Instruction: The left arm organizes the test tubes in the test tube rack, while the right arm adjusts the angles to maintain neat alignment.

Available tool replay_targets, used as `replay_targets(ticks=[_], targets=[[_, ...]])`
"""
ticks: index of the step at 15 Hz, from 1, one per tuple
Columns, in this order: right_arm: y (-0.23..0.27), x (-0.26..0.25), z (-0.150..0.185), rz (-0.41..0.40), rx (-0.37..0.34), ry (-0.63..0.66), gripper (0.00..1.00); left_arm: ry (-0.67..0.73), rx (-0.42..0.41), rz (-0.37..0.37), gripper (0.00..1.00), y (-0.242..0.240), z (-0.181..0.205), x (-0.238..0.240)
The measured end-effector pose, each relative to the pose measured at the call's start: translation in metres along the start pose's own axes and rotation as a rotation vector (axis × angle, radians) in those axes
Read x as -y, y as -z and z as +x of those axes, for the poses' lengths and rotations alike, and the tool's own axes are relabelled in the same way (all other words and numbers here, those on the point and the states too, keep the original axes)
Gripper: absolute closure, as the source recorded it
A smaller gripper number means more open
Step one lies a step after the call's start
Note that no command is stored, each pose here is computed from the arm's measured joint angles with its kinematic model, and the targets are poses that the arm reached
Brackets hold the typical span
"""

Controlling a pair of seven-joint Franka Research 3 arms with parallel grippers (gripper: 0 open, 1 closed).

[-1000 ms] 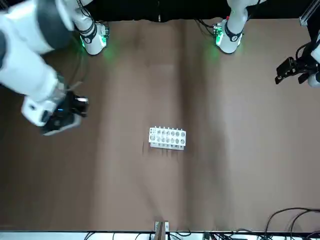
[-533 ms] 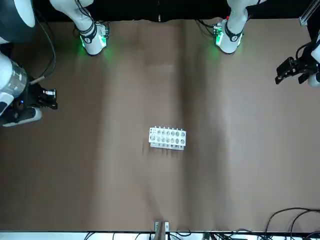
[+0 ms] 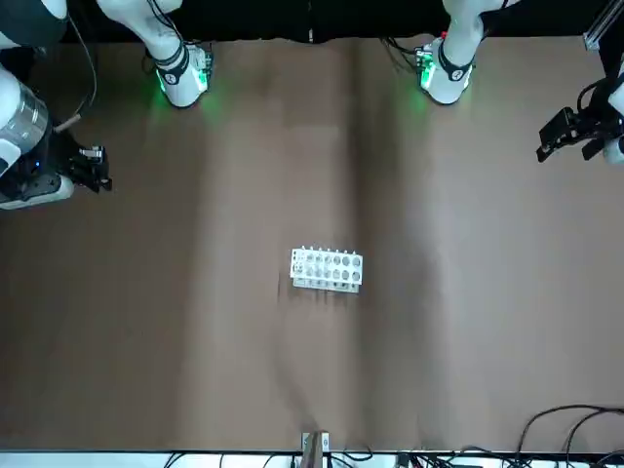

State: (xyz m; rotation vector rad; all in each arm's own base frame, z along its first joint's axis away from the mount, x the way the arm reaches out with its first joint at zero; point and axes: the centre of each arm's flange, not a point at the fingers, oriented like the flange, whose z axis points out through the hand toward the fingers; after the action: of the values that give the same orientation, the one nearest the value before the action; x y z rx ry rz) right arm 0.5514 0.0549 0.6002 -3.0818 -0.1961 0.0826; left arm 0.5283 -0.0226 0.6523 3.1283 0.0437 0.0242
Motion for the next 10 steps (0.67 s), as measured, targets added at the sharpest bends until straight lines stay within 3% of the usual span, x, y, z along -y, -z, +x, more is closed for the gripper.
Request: replay_targets(ticks=[7,10], targets=[[0.0011,-0.0114,-0.0028,0.001,0.009,-0.021,0.01,0.001,0.000,0.000,0.00,0.0001,-0.0001,-0.0005],[0.0037,-0.0116,-0.0026,0.001,0.000,-0.021,0.00,0.001,0.000,0.000,0.00,0.0001,-0.0001,-0.0005]])
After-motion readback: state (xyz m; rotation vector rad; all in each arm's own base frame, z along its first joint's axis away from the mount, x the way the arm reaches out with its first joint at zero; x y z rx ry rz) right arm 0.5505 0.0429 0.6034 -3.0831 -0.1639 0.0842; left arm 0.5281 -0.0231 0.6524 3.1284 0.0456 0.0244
